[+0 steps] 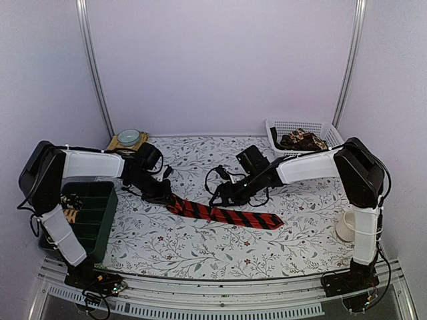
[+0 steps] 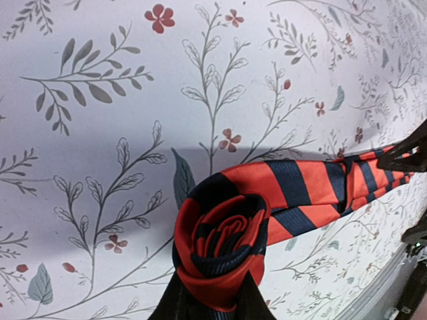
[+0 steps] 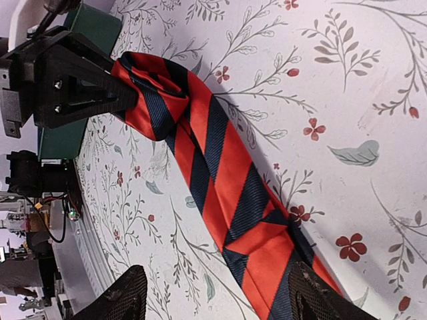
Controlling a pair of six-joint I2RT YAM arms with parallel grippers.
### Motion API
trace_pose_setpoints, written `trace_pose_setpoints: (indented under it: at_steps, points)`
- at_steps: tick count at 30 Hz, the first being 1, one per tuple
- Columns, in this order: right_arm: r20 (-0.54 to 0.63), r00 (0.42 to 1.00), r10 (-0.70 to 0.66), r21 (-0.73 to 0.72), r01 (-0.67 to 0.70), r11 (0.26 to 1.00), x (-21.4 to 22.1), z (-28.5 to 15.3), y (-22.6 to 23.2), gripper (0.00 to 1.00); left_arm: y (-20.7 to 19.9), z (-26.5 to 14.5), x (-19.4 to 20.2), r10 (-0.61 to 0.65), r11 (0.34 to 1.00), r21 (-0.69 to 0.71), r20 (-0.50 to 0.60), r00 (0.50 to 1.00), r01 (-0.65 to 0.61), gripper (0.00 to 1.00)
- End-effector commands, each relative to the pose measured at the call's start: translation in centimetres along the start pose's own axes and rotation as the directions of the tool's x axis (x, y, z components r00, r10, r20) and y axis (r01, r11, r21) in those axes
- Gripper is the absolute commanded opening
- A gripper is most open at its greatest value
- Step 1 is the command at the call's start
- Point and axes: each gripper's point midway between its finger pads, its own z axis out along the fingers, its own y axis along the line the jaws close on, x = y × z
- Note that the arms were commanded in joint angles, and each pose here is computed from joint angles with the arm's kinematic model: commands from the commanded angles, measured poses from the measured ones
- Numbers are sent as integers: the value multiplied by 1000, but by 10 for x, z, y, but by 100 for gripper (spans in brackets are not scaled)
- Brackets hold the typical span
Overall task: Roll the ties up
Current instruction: Roll the tie at the center of the board.
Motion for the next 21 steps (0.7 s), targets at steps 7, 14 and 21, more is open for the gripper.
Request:
trace_pose_setpoints:
  at_steps: [7,14,21]
  points:
    - [120,973,-197,154,177,972,-21,-44,6,73,42,-1,-2,106,950,-272,-179,978,-153,0]
    - [135,970,-203,226,170,959,-21,-34,-17,73,28,-12,-26,145,895,-407,-126,981,-184,0]
    - [102,969,-226,259,194,946,-15,-16,-22,72,28,1,-29,158,768,-597,-176,972,-233,0]
